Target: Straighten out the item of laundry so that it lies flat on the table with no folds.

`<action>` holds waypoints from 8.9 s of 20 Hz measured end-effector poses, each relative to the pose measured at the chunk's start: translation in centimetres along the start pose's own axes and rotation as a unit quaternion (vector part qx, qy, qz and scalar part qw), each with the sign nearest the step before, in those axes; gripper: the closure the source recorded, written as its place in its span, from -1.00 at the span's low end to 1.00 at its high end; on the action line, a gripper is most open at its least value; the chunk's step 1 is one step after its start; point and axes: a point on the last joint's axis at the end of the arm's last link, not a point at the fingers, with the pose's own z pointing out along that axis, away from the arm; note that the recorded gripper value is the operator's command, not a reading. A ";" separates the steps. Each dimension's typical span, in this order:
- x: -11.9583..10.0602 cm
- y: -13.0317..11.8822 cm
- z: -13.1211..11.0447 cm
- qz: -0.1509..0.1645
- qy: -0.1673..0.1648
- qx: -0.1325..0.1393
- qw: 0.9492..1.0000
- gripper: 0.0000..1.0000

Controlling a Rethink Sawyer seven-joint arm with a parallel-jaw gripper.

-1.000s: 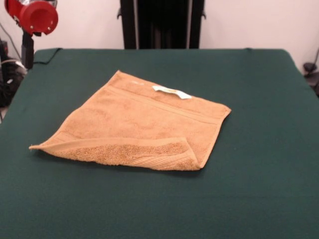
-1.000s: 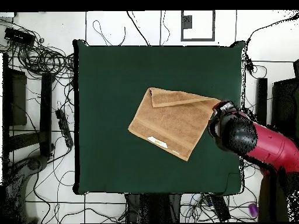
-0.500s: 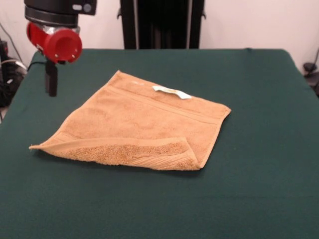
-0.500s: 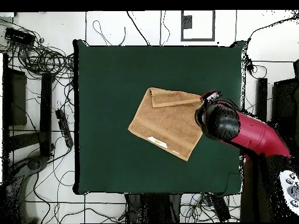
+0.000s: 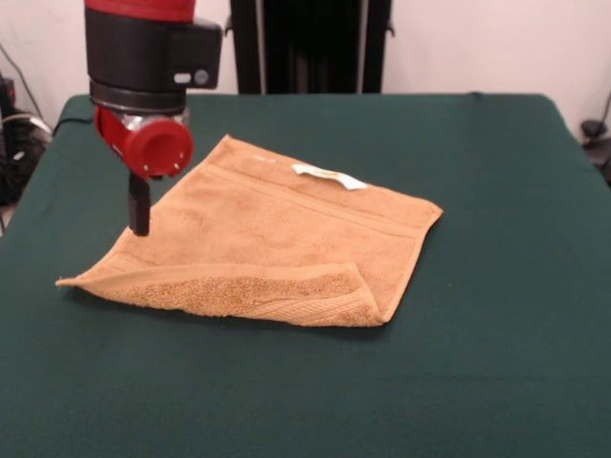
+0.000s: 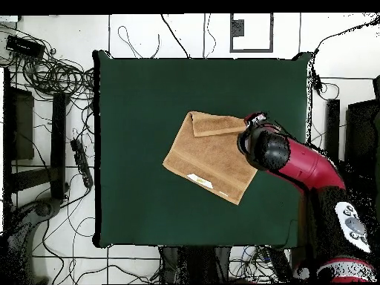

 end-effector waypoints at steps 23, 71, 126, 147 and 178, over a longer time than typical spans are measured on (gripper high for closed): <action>3.5 0.4 5.2 0.043 0.022 -0.001 0.999 1.00; 4.6 -2.3 5.1 0.081 0.013 0.000 0.997 1.00; 7.3 -4.9 5.7 0.085 0.019 0.012 0.996 1.00; 6.3 -4.4 6.5 0.086 0.012 0.006 0.996 1.00; -0.1 -4.4 7.9 0.112 -0.026 -0.013 0.993 1.00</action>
